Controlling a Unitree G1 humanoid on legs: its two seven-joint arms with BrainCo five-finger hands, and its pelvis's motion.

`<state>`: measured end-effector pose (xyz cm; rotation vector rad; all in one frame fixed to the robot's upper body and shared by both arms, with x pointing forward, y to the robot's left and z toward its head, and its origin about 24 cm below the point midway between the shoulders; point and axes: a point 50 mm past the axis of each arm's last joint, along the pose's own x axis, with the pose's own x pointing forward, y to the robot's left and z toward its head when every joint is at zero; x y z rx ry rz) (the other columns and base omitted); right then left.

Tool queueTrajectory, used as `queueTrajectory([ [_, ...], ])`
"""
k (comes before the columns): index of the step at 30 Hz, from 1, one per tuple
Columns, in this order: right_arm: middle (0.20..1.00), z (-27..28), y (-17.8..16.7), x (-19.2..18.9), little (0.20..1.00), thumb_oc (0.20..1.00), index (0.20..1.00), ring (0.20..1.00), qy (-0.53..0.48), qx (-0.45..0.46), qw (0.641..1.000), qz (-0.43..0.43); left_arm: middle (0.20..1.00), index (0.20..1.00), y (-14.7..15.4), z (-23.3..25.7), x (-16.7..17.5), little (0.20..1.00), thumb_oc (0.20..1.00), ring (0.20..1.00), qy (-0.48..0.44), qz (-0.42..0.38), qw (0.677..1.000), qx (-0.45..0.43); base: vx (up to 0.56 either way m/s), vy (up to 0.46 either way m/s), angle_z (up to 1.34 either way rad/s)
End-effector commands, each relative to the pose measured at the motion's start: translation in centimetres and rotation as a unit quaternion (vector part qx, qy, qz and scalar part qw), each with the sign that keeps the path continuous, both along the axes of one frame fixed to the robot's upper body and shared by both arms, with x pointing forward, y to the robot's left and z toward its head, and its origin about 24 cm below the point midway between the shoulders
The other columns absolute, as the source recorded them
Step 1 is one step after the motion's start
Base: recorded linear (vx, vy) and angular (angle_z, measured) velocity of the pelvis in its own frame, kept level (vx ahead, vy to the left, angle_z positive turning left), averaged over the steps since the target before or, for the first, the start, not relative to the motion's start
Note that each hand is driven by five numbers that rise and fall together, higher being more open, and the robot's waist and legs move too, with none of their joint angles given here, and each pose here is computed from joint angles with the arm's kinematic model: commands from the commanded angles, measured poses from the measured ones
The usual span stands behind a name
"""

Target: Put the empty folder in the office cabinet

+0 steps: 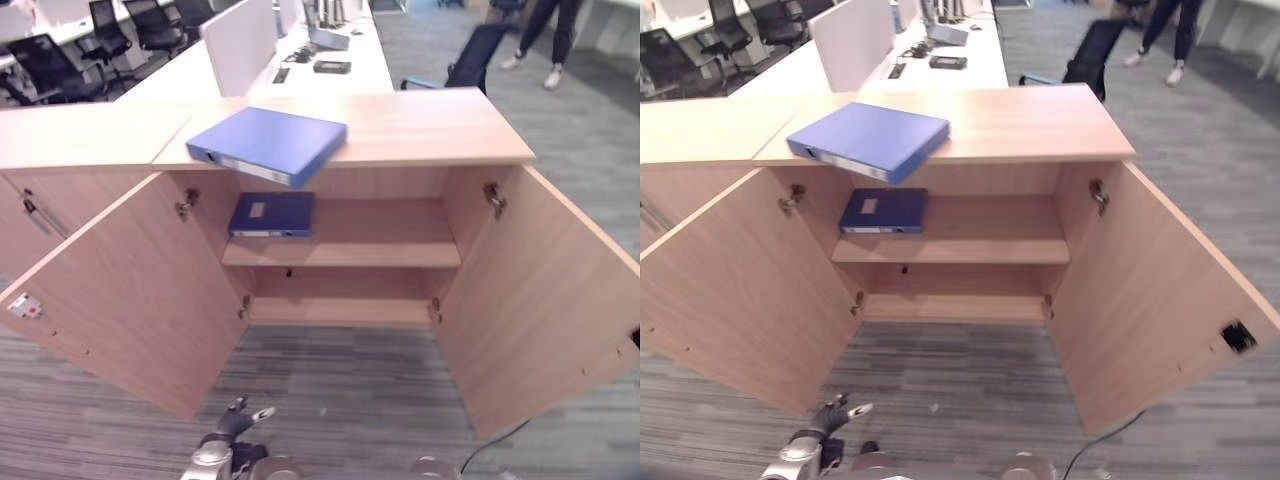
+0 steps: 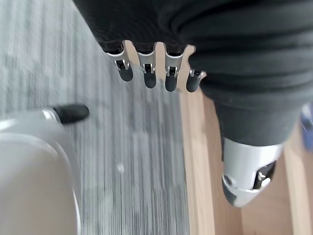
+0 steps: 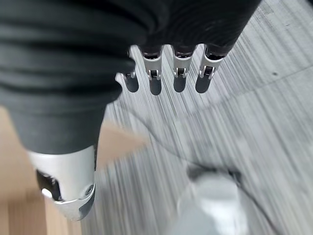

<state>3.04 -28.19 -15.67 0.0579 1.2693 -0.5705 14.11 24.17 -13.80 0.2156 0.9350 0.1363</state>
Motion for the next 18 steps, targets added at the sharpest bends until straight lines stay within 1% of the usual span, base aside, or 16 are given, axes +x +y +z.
queueTrajectory([
  [1, 1.0, 0.9, -1.7, 2.4, 1.0, 1.0, 1.0, 1.0, -0.03, -0.024, 0.999, 0.007, 1.0, 1.0, 0.1, 1.2, 2.0, 1.0, 1.0, 1.0, -0.049, -0.018, 0.999, 0.002, 0.07, 0.406, 0.53],
  [3, 1.0, 0.5, -0.8, 2.6, 1.0, 1.0, 1.0, 1.0, -0.03, -0.013, 0.999, 0.009, 1.0, 1.0, 0.4, 1.5, 2.4, 1.0, 1.0, 1.0, -0.054, -0.03, 0.998, 0.01, 0.06, 0.395, 0.37],
  [5, 1.0, 0.4, 0.0, 3.6, 1.0, 1.0, 1.0, 1.0, -0.041, -0.003, 0.999, 0.024, 1.0, 1.0, 0.7, 1.7, 2.6, 1.0, 1.0, 1.0, -0.054, -0.041, 0.998, 0.018, 0.03, 0.432, 0.09],
  [9, 1.0, 0.4, 1.4, 5.7, 1.0, 1.0, 1.0, 1.0, -0.071, 0.014, 0.996, 0.06, 1.0, 1.0, 1.6, 2.0, 2.5, 1.0, 1.0, 1.0, -0.049, -0.046, 0.997, 0.028, 0.13, 0.756, -0.19],
  [11, 1.0, 0.4, 1.7, 6.1, 1.0, 1.0, 1.0, 1.0, -0.078, 0.017, 0.995, 0.064, 1.0, 1.0, 1.6, 2.0, 2.5, 1.0, 1.0, 1.0, -0.052, -0.039, 0.998, 0.026, 0.18, 0.515, 0.34],
  [14, 1.0, 0.4, 1.8, 6.2, 1.0, 1.0, 1.0, 1.0, -0.076, 0.017, 0.995, 0.068, 1.0, 1.0, 1.6, 1.8, 2.5, 1.0, 1.0, 1.0, -0.048, -0.031, 0.998, 0.024, 0.09, 0.099, 0.42],
  [16, 1.0, 0.3, 1.6, 5.5, 1.0, 1.0, 1.0, 1.0, -0.061, 0.016, 0.996, 0.067, 1.0, 1.0, 1.5, 1.5, 2.0, 1.0, 1.0, 1.0, -0.035, -0.029, 0.999, 0.024, 0.07, 0.068, 0.31],
  [18, 1.0, 0.3, 1.5, 5.2, 1.0, 1.0, 1.0, 1.0, -0.059, 0.014, 0.996, 0.067, 1.0, 1.0, 0.7, 1.4, 2.1, 1.0, 1.0, 1.0, -0.043, -0.024, 0.999, 0.01, 0.07, 0.012, 0.16],
])
